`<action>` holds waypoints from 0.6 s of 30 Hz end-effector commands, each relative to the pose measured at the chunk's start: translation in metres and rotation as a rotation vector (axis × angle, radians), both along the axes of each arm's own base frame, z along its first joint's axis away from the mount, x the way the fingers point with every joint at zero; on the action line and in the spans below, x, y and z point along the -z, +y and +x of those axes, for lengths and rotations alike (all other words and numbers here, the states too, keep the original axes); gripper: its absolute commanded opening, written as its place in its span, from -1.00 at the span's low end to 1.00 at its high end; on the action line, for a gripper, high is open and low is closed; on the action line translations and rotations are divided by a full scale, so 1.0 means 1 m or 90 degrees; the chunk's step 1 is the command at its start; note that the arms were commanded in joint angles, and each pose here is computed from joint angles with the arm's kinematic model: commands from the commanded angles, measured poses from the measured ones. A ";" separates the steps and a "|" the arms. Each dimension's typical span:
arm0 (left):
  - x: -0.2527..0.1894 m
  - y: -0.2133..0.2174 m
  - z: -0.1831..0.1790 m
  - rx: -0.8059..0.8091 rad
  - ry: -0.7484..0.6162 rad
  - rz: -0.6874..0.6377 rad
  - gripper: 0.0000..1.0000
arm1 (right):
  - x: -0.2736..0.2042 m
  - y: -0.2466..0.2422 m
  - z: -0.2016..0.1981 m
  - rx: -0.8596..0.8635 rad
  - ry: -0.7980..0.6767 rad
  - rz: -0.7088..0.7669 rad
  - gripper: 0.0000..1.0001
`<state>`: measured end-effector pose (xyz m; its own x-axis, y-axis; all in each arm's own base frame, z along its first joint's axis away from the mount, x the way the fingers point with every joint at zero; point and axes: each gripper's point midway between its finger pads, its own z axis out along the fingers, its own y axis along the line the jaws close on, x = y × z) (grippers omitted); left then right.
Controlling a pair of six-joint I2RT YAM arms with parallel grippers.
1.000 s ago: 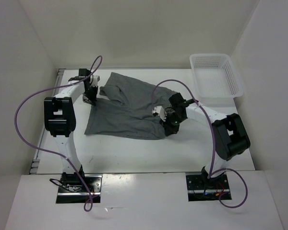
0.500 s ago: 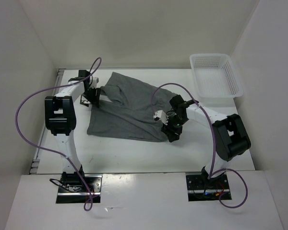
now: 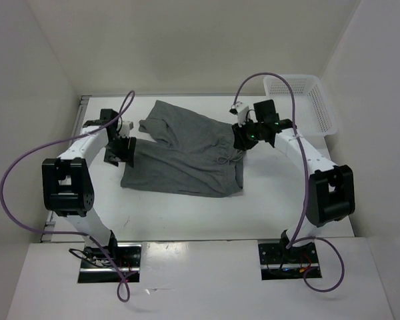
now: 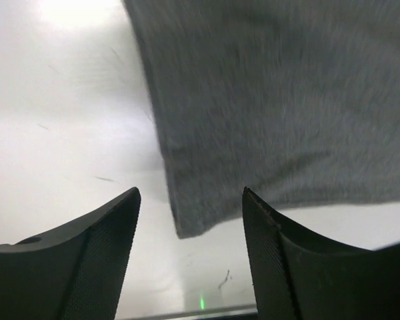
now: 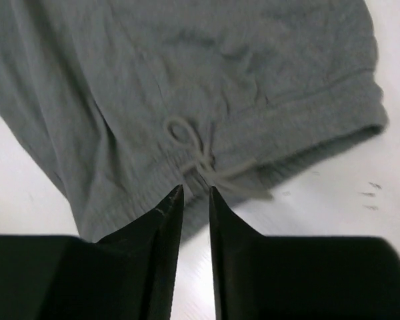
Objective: Fold and stack the shorts
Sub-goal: Flatten the shorts out
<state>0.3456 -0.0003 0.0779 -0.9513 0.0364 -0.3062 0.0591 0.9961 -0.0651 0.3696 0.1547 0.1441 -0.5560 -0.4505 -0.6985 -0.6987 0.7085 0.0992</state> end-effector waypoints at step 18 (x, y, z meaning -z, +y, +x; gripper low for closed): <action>0.084 0.027 -0.117 0.045 0.214 0.212 0.39 | 0.089 0.002 0.127 0.329 -0.079 -0.113 -0.75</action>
